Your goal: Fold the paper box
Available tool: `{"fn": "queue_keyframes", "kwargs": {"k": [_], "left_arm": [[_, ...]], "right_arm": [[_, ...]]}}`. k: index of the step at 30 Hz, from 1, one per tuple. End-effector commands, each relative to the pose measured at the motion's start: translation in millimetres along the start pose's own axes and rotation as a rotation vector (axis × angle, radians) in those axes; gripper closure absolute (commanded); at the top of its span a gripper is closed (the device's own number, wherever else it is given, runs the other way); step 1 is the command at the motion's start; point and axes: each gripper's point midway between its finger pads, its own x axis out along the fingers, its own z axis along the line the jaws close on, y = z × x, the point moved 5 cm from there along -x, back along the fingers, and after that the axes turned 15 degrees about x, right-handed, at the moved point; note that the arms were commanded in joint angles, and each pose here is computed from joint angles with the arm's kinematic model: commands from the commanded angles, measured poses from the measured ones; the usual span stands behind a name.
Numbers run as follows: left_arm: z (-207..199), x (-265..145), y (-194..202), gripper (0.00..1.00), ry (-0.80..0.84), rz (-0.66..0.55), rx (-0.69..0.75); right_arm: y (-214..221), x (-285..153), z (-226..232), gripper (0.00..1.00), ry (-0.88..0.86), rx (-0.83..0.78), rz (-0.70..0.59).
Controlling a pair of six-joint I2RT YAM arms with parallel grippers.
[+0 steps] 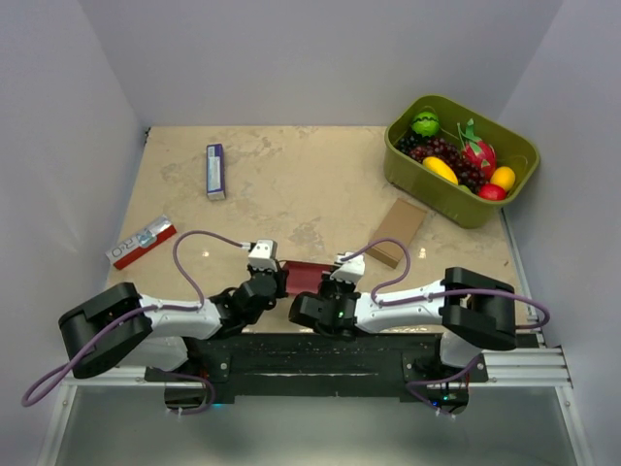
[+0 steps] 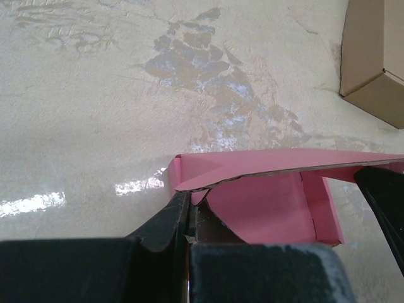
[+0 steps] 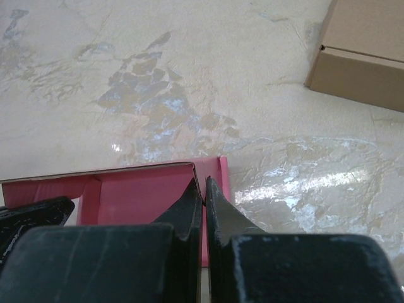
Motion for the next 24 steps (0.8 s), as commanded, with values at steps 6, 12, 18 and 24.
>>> {"fn": "queue_keyframes", "kwargs": {"k": [6, 12, 18, 24], "left_arm": [[11, -14, 44, 1.0, -0.04, 0.144, 0.054], [12, -16, 46, 1.0, -0.069, 0.147, 0.089], [9, -19, 50, 1.0, -0.079, 0.152, 0.129], [1, -18, 44, 1.0, -0.089, 0.146, 0.167]], "right_arm": [[15, -16, -23, 0.82, 0.059, -0.008, 0.047], [10, -27, -24, 0.69, 0.041, -0.004, 0.046], [10, -38, -26, 0.5, 0.02, -0.019, 0.051], [8, -46, -25, 0.37, -0.009, -0.035, 0.068]]}}
